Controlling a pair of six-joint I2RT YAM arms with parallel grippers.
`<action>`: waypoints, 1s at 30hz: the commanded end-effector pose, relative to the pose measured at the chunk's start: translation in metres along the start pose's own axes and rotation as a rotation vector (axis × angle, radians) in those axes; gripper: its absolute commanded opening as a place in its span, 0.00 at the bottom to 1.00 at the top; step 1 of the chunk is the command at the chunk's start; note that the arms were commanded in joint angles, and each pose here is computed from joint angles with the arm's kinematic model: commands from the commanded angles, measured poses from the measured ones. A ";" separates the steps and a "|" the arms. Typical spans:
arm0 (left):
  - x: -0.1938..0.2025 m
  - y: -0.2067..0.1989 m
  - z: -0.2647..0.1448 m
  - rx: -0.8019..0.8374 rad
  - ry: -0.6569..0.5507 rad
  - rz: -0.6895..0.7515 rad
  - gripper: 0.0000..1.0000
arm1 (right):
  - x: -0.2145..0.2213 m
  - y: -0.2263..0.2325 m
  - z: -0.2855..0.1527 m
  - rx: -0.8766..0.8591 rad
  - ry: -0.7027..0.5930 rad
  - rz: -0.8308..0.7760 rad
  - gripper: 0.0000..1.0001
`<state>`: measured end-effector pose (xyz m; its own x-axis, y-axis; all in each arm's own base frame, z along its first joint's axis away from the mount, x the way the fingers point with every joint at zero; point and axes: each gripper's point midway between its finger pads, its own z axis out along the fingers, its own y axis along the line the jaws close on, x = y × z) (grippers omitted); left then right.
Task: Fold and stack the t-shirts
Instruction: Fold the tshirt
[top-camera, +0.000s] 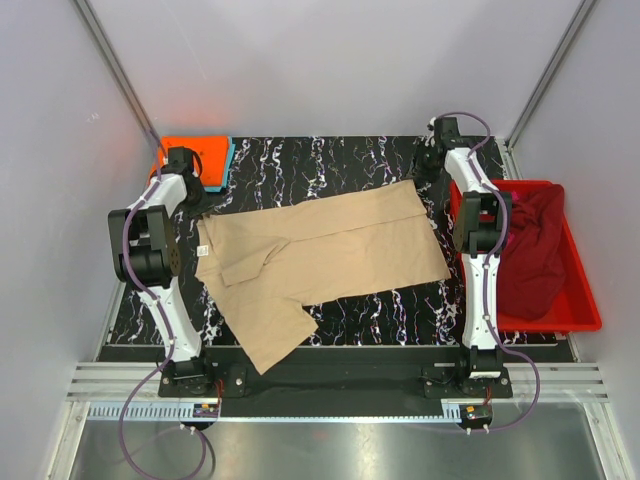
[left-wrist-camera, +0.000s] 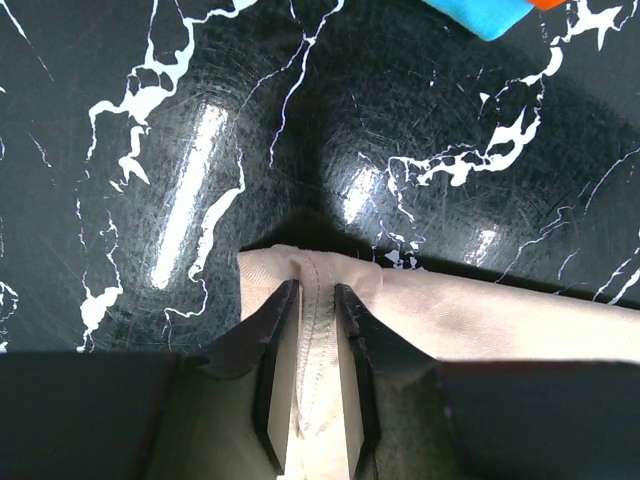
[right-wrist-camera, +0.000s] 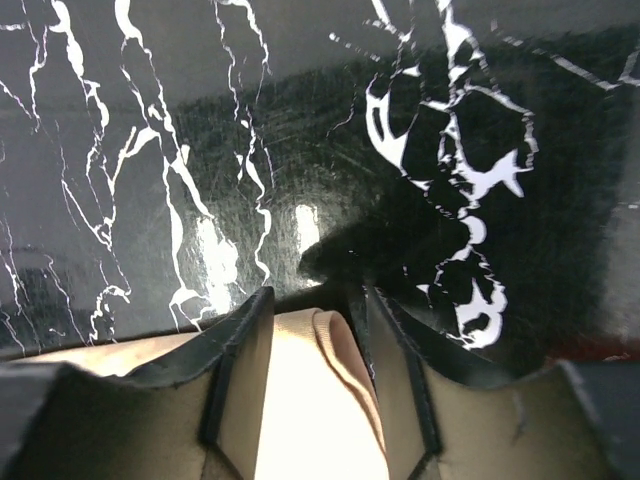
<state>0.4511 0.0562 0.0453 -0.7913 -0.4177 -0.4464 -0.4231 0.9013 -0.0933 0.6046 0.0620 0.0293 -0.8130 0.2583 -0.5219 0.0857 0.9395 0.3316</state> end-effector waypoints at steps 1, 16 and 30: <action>-0.019 0.002 -0.005 -0.012 -0.064 0.011 0.25 | -0.014 0.008 -0.008 -0.042 -0.022 -0.016 0.48; -0.025 0.004 -0.005 -0.007 -0.092 0.017 0.09 | -0.001 0.009 0.000 -0.067 0.021 0.012 0.25; -0.026 0.031 -0.002 -0.037 -0.165 -0.106 0.00 | -0.033 -0.014 -0.006 0.081 -0.134 0.137 0.00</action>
<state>0.4452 0.0711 0.0293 -0.7659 -0.4420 -0.4670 -0.4541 0.8860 -0.0938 0.6110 0.0636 0.0197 -0.7946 0.3580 -0.4903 0.1675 0.9055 0.3898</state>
